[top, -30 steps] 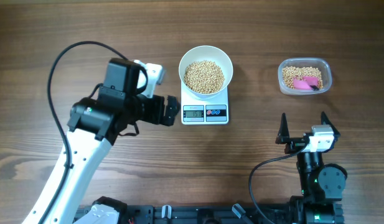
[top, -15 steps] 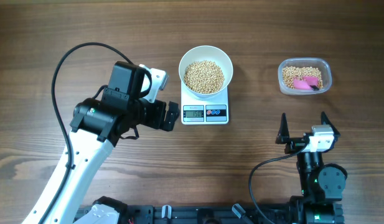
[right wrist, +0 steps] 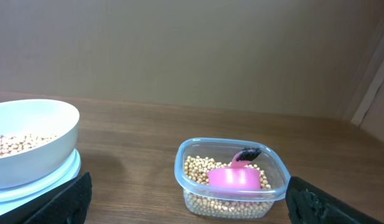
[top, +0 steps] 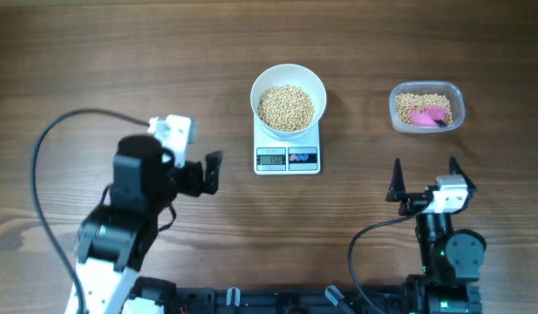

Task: Scoop item into bowl and weigh 150g on scale

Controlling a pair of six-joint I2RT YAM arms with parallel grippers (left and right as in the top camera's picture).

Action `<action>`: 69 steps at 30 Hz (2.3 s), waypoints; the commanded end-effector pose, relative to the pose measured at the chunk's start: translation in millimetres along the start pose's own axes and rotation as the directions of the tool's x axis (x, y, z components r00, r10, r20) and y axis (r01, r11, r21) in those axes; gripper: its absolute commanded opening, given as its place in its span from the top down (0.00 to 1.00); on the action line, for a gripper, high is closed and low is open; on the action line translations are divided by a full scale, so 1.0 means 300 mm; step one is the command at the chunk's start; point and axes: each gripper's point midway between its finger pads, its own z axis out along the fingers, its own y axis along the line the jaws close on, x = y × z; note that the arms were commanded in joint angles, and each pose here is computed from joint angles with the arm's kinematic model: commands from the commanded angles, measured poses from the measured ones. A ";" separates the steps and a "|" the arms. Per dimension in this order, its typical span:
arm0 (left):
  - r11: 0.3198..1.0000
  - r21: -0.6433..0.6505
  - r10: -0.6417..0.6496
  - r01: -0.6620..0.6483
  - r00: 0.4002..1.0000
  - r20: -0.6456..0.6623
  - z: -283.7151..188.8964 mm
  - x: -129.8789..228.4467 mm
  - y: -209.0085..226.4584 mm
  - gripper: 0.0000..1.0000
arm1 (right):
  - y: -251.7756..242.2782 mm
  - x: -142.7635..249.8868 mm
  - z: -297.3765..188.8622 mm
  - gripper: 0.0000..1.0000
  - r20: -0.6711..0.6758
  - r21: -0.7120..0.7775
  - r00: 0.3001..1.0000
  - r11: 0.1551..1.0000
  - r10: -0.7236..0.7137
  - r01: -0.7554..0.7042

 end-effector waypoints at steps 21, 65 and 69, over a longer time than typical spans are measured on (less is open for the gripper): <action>0.991 -0.131 0.031 0.040 0.868 0.495 -0.083 0.119 0.149 0.00 | -0.004 -0.006 -0.002 0.00 0.011 0.009 1.000 1.000 0.014 -0.014; 0.970 -0.221 0.058 0.098 0.795 0.604 -0.064 0.162 0.237 0.00 | -0.004 -0.006 -0.002 0.00 0.011 0.009 1.000 1.000 0.014 -0.014; 0.962 -0.248 0.057 0.119 0.796 0.603 -0.067 0.166 0.257 0.00 | -0.004 -0.006 -0.002 0.00 0.011 0.009 1.000 1.000 0.014 -0.014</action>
